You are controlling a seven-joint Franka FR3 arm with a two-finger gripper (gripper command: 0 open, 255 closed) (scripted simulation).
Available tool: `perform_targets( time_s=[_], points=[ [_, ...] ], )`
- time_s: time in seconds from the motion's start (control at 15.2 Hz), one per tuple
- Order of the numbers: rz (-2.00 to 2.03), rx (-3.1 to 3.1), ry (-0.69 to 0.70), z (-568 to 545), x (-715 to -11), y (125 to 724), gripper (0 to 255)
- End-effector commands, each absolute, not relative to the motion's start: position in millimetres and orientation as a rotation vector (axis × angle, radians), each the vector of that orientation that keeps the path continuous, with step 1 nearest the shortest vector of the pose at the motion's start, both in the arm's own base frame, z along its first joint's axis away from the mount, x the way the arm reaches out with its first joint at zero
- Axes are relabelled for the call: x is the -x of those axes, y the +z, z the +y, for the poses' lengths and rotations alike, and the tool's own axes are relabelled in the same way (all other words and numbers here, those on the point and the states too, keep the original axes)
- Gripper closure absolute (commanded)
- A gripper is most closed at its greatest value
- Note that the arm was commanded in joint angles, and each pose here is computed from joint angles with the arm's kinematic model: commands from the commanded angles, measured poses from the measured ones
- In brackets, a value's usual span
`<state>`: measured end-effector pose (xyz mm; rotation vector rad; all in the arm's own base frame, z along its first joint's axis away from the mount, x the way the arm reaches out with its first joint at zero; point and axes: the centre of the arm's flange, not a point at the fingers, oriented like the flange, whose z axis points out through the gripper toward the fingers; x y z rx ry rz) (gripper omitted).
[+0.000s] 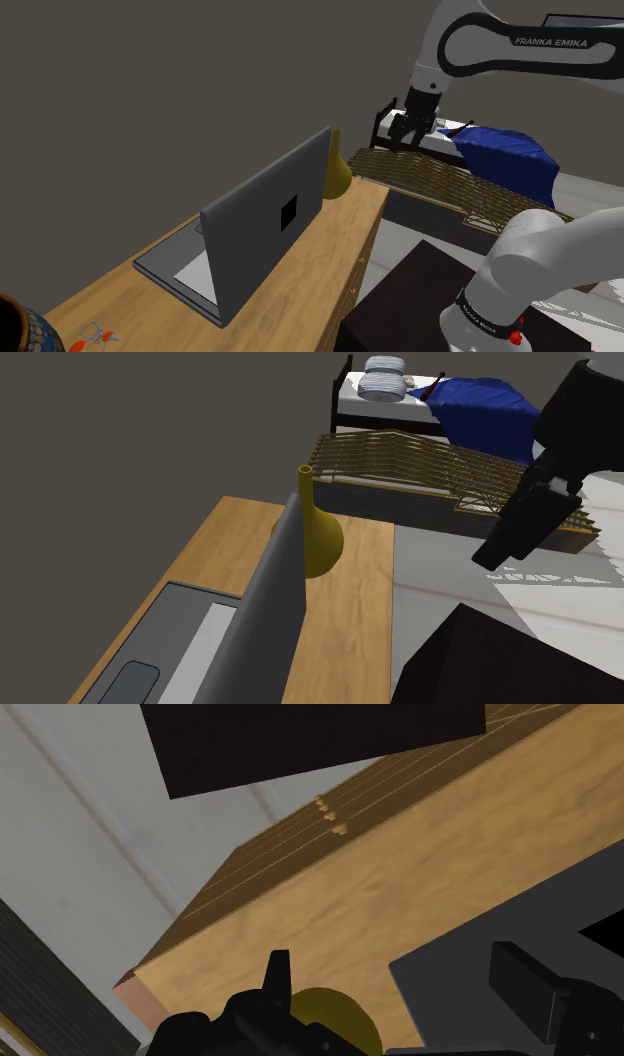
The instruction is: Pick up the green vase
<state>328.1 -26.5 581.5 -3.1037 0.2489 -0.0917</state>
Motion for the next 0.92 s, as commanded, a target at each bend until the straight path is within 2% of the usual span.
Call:
perform_targets(
  time_s=[0.0, 0.86],
  points=[
    [0.249, 3.104, -0.092, -27, -328, 582, 0],
    [0.201, 3.115, 0.134, -68, -516, 564, 0]
  ],
)
